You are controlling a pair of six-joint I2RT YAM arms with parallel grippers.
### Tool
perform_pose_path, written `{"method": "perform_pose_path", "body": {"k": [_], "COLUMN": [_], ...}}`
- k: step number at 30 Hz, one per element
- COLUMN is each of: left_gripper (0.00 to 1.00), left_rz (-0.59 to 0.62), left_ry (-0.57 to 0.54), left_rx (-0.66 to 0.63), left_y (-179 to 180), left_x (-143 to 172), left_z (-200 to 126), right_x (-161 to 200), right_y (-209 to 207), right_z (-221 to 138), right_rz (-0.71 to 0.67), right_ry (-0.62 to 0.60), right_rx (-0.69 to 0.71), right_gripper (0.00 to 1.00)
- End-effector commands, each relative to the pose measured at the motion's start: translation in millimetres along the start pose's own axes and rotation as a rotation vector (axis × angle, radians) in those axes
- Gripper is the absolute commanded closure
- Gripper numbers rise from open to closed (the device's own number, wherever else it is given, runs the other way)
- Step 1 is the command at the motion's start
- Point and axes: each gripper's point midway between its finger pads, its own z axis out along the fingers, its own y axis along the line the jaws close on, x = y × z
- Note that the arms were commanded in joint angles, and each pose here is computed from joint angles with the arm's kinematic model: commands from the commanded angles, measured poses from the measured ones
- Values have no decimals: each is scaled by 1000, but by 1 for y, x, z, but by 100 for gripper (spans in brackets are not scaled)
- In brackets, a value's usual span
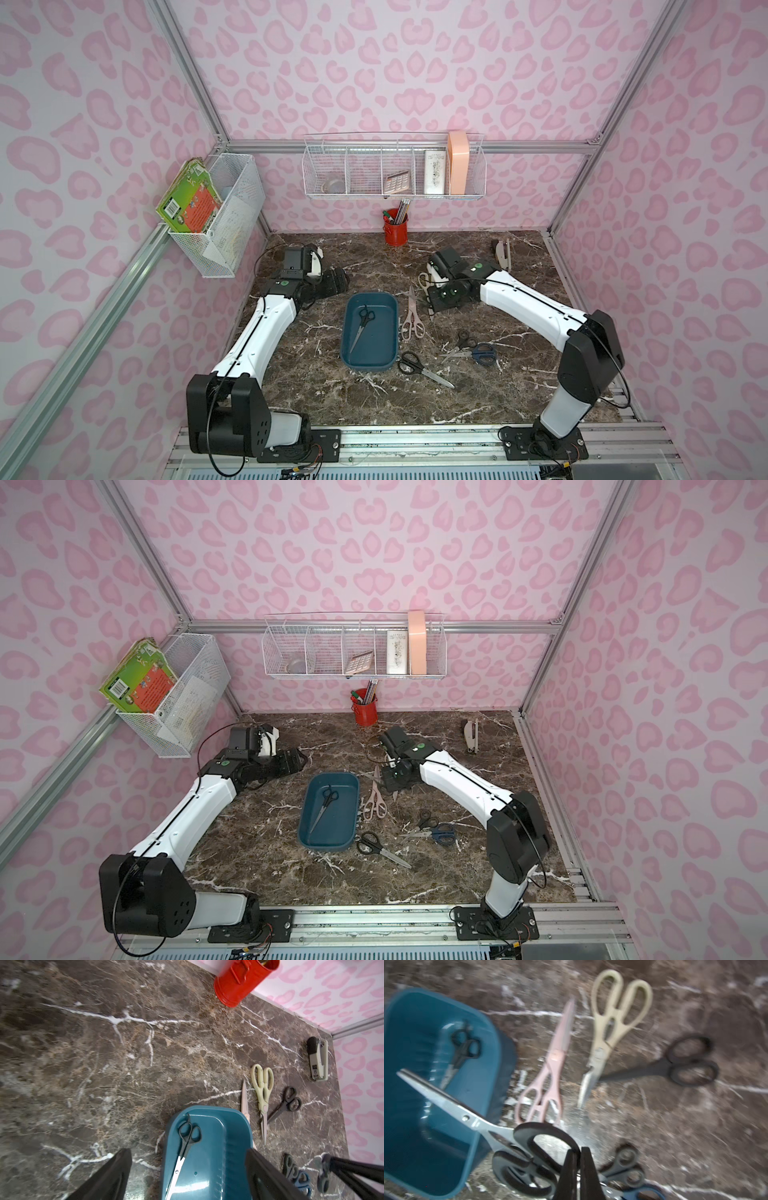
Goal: Put the scissors into the storage box
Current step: Pick up the scissors from the center of the board, then place the scissors in the storage box.
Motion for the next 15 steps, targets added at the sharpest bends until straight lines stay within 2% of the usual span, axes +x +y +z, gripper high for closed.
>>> {"method": "perform_pose_path", "body": {"k": [1,6,15], "left_gripper": [9,9,8], "left_rz": [31,38,-24], "left_ry": [-41,-105,-126], "left_rx": [-63,-156,-216], "left_y": [12,30,49], "left_x": [-9,-18,-23], "left_z": [-12,-28,-34], "right_x": [-2,-1,11], "right_y": [44,89,135], "right_z": [11,40,76], "right_rz": [-43,-158,-230], "right_ry": [27,82,128], "right_rx": [-27,-20,-56], "right_gripper": [100,100,100]}}
